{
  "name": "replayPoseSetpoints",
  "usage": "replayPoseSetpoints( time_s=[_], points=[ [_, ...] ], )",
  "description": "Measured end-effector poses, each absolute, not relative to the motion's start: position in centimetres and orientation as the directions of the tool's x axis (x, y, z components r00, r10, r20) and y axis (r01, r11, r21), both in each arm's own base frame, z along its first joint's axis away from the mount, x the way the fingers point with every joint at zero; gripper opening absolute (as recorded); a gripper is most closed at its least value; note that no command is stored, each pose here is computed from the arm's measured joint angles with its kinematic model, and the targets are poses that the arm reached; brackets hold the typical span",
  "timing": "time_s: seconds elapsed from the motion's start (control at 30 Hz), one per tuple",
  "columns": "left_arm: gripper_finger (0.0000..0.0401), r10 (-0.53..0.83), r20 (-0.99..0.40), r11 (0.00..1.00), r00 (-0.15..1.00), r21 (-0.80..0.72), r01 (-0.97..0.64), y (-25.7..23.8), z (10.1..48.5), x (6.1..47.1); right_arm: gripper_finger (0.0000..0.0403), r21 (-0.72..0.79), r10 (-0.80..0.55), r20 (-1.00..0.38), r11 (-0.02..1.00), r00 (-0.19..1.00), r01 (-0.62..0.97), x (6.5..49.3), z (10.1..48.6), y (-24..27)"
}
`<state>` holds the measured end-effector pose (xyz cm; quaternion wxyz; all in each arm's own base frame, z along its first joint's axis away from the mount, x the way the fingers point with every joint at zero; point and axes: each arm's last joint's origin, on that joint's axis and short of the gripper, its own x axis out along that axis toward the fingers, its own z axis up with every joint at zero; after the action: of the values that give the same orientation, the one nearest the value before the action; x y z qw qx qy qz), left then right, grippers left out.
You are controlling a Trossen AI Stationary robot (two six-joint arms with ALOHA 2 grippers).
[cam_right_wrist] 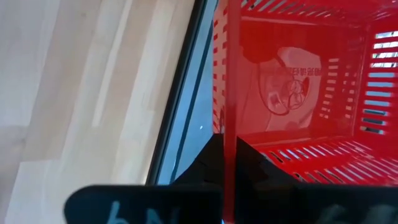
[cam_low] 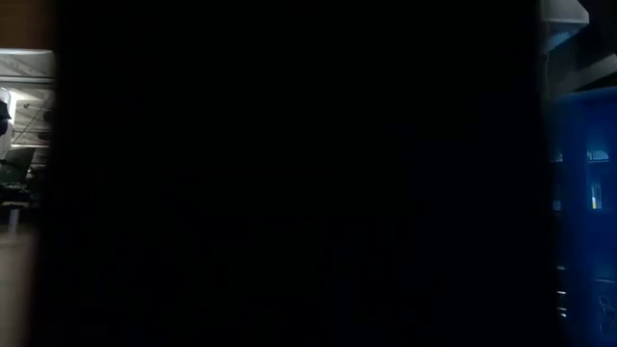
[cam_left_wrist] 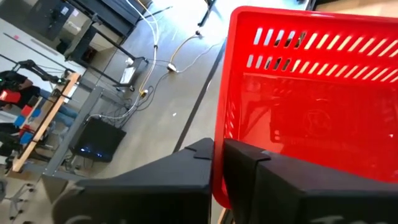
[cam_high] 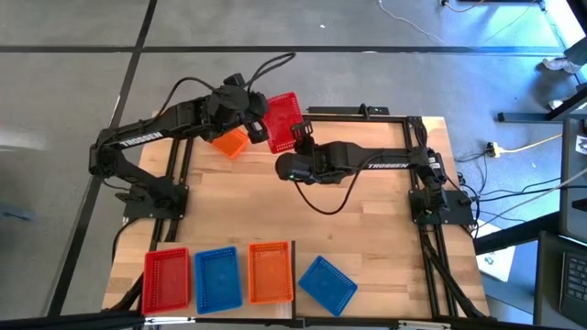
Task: Stack baskets on shelf by color
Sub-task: Stack the red bin on top of the other red bin on the shelf
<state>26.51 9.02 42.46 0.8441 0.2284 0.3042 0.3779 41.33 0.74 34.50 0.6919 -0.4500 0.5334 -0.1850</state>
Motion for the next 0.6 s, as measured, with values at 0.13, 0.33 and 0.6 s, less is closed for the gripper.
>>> replayPoseSetpoints(
  time_s=[0.13, 0.33, 0.6],
  points=[
    [0.0004, 0.777, -0.343, 0.609, 0.528, 0.619, -0.495, 8.91, 42.35, 26.67, 0.0001, -0.814, -0.727, -0.58, 0.535, 0.367, -0.225, 41.35, 34.47, 0.77],
    [0.0002, 0.773, -0.346, 0.614, 0.532, 0.621, -0.488, 8.78, 42.29, 26.77, 0.0027, -0.8, -0.703, -0.595, 0.565, 0.389, -0.202, 41.51, 34.52, 0.9],
    [0.0, 0.781, -0.372, 0.603, 0.501, 0.655, -0.455, 8.8, 41.94, 26.53, 0.0081, -0.803, -0.701, -0.59, 0.561, 0.4, -0.201, 41.59, 34.59, 1.15]
  ],
)
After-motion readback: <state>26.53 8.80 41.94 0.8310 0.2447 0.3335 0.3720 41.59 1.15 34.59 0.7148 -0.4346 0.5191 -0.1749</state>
